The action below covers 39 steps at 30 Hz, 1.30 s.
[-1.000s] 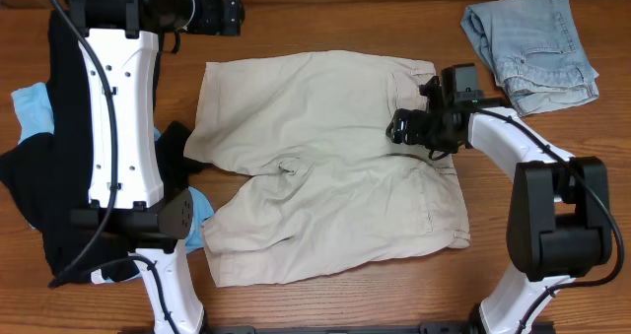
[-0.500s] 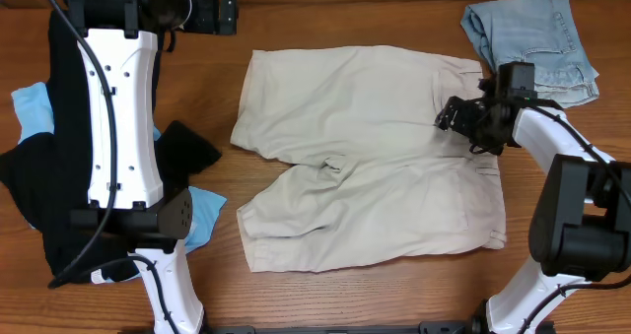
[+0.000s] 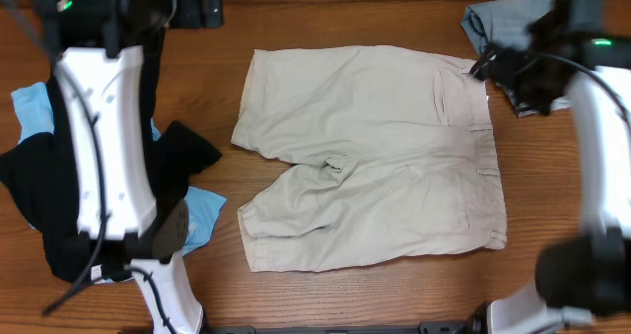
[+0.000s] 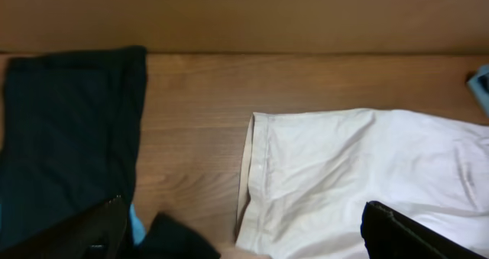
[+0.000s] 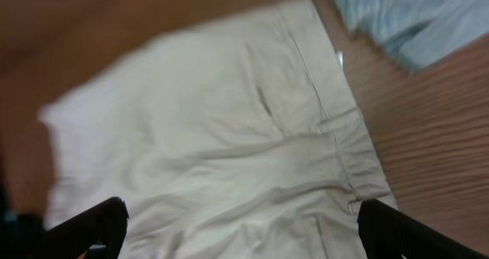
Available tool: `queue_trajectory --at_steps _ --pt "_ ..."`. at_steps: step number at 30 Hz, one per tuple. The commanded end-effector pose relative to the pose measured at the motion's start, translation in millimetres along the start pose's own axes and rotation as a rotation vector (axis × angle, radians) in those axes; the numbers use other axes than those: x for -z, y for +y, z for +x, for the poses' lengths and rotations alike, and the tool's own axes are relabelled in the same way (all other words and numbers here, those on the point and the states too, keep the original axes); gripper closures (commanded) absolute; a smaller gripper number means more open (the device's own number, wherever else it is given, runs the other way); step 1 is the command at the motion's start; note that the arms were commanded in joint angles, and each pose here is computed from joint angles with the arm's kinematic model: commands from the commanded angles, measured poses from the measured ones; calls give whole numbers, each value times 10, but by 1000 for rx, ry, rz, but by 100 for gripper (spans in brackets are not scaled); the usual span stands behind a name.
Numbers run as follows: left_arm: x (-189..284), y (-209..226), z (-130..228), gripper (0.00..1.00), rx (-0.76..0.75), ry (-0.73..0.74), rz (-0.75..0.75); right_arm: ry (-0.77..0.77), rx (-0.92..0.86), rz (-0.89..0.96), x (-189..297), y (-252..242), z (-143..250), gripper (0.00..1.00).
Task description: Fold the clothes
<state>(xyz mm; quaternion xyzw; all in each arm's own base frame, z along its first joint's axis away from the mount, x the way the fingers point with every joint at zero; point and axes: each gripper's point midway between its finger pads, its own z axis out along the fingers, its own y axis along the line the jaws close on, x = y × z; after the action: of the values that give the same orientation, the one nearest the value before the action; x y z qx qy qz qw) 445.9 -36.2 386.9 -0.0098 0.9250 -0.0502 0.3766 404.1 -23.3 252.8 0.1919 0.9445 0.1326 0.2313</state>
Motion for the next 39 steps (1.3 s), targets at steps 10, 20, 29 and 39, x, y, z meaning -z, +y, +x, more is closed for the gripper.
queue_trajectory --at_steps 10,20,29,39 --pt "1379 -14 421 0 21 -94 5 -304 76 -103 2082 249 924 0" --pt "911 123 1805 2 86 333 -39 -242 -91 -39 2124 -48 1574 0" --pt "-323 -132 2902 19 -58 585 213 -66 -155 41 1505 -274 1735 0" --pt "-1002 -270 3579 15 -91 654 322 -69 -154 36 1402 -280 1686 0"
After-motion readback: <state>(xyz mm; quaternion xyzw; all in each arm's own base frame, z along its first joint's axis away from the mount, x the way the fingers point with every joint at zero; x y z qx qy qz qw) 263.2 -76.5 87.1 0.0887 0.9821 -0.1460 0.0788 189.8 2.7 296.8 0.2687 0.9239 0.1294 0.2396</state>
